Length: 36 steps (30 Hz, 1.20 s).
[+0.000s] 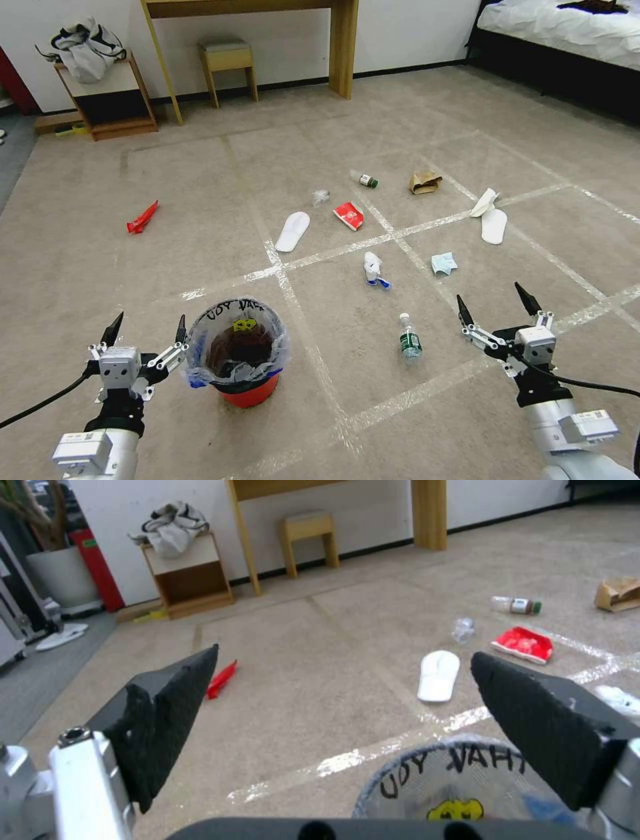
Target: Pick up the trash bin and place the garbage on the floor into it.
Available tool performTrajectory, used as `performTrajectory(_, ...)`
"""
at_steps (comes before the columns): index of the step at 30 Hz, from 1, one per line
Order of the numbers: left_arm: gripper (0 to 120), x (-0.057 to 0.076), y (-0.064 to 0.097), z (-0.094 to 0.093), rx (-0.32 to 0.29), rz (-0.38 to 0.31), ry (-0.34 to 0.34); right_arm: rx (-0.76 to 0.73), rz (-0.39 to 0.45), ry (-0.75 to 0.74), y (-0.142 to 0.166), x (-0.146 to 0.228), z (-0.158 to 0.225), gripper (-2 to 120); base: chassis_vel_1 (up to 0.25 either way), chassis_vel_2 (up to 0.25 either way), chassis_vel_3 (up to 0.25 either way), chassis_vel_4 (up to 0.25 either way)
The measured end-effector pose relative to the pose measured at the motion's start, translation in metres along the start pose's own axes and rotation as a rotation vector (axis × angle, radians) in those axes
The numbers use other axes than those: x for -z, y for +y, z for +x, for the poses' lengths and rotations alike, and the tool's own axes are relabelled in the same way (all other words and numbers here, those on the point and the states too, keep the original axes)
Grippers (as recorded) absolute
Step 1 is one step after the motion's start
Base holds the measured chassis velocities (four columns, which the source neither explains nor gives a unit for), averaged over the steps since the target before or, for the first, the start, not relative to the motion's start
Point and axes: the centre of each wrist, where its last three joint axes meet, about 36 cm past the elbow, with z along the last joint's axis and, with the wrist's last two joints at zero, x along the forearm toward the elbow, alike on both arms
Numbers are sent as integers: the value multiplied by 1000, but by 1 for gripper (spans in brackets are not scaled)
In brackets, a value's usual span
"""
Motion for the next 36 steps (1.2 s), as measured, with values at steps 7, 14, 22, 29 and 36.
performTrajectory(7,100,1,7,-8,4,7,0,-18,8,5,-4,2,-1,100,0,0,0,0)
performTrajectory(14,100,-1,10,-11,5,24,32,-23,10,6,-6,1,-4,100,0,0,0,0)
performTrajectory(22,100,18,11,-19,-61,185,192,-26,10,12,-6,0,-5,100,0,0,0,0)
performTrajectory(29,100,43,19,-39,-115,258,360,-27,20,28,-5,-4,-3,100,0,0,0,0)
performTrajectory(36,100,71,30,-62,-143,363,494,-32,23,49,-2,-11,0,100,0,0,0,0)
